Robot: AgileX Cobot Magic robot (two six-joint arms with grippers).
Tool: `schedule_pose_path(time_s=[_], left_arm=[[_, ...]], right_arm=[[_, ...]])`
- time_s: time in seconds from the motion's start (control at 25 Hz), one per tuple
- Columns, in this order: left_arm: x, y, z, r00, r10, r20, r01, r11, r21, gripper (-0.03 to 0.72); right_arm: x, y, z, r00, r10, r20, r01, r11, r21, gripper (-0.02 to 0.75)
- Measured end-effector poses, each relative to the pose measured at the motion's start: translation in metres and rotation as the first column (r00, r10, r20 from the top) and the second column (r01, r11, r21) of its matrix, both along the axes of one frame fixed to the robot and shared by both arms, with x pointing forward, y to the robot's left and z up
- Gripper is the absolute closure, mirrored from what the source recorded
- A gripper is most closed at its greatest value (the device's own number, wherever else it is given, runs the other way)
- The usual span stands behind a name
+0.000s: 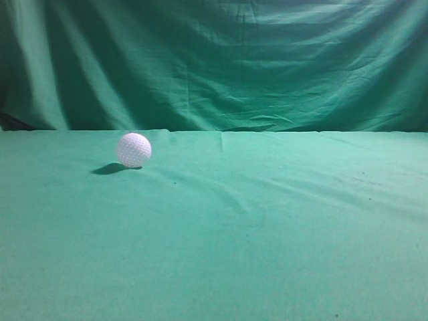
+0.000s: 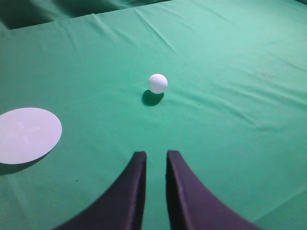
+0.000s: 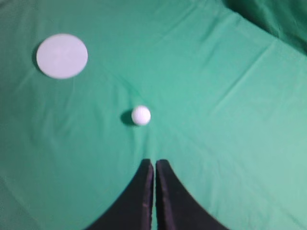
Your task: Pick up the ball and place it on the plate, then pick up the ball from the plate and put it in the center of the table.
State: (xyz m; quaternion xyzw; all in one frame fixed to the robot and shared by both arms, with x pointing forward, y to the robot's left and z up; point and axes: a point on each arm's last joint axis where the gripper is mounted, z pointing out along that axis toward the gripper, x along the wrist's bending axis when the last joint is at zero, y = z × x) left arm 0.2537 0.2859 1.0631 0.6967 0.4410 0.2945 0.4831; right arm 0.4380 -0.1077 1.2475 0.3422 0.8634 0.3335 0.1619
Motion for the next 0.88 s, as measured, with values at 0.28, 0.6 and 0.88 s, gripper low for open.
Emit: schedule_pose_path(time_s=[0.28, 0.6, 0.88], left_arm=[[0.012, -0.003, -0.017, 0.999, 0.011, 0.035, -0.011, 1.000, -0.011, 0.620], [0.025, -0.006, -0.035, 0.994, 0.040, 0.106, -0.035, 0.998, -0.045, 0.620], [0.030, -0.007, -0.049, 0.994, 0.047, 0.103, -0.043, 0.998, -0.044, 0.620]], right_arm=[[-0.061, -0.059, -0.032, 1.000, -0.013, 0.005, 0.012, 1.000, 0.015, 0.738], [-0.114, -0.110, -0.097, 0.996, -0.051, 0.077, 0.039, 0.987, 0.159, 0.738], [-0.142, -0.136, -0.156, 0.987, -0.058, 0.148, 0.021, 0.970, 0.240, 0.738]])
